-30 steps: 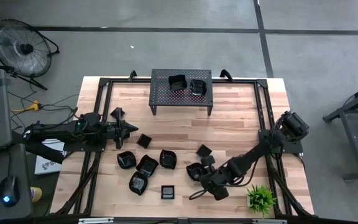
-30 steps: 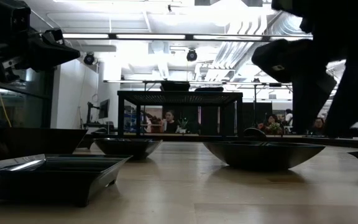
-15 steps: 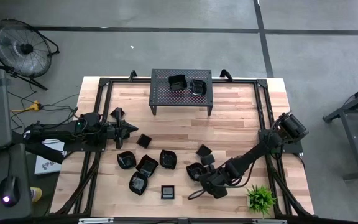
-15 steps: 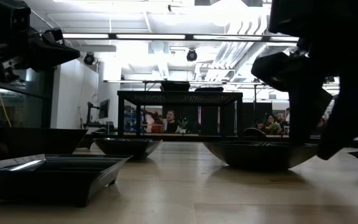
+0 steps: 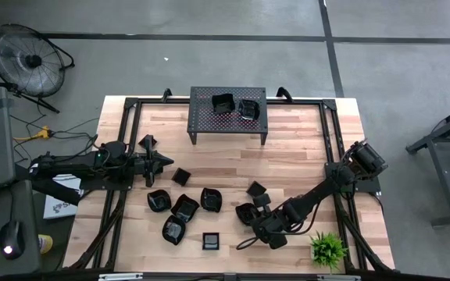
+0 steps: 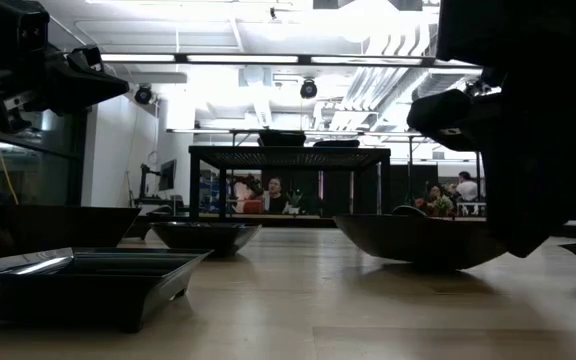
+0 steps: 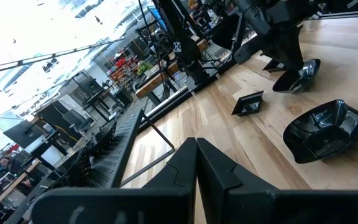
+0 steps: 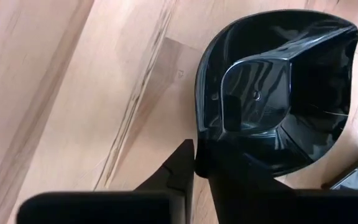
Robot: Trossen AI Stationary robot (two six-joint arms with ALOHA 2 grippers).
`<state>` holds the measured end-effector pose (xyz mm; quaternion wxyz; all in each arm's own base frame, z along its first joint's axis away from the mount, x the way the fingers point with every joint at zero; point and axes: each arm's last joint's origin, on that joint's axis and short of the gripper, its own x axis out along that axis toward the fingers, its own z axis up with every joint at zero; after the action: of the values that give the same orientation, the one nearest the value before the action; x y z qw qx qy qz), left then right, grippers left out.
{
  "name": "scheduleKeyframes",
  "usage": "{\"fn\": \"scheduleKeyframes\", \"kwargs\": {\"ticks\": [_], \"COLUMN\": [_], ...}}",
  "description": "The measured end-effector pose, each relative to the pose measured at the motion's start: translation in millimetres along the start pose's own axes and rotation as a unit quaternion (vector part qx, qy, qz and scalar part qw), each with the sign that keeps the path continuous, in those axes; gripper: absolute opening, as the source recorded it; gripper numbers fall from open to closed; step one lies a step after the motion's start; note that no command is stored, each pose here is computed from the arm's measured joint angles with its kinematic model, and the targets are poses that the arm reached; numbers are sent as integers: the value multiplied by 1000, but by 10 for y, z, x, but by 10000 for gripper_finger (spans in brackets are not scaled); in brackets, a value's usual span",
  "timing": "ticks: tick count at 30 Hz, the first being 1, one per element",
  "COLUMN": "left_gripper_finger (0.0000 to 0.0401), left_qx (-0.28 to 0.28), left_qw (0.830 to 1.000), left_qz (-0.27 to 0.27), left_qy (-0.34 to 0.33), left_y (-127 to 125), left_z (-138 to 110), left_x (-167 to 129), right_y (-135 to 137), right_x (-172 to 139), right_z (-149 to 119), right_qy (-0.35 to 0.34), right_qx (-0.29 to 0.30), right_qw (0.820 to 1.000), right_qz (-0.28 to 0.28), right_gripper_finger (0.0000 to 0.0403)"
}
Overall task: Pick & Place Mini shaped plates
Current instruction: Stack the leaf-shaped plate on top of the leaf-shaped plate on the shelf
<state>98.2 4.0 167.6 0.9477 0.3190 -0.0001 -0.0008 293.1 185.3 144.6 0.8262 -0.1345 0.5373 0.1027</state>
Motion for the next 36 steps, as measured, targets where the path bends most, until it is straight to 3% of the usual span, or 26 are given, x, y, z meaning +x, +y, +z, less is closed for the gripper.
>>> {"fn": "scheduleKeyframes", "kwargs": {"ticks": [18, 23, 26, 31, 36], "left_gripper_finger": [3, 3, 3, 3, 3], "left_qx": [0, 0, 0, 0, 0], "left_qw": [1000, 1000, 1000, 1000, 1000], "left_qz": [0, 0, 0, 0, 0], "left_qy": [0, 0, 0, 0, 0], "left_y": [0, 0, 0, 0, 0], "left_z": [0, 0, -1, 0, -1], "left_x": [0, 0, 0, 0, 0], "right_y": [-13, -15, -51, -187, -385], "right_x": [-11, -120, -211, -380, -581], "right_z": [30, 181, 285, 426, 543], "right_qy": [-11, -28, -33, -30, -36], "right_qx": [38, 42, 53, 126, 210], "right_qw": [999, 999, 997, 987, 959], "right_qz": [0, -13, -36, -99, -185], "right_gripper_finger": [2, 1, 1, 1, 0]}}
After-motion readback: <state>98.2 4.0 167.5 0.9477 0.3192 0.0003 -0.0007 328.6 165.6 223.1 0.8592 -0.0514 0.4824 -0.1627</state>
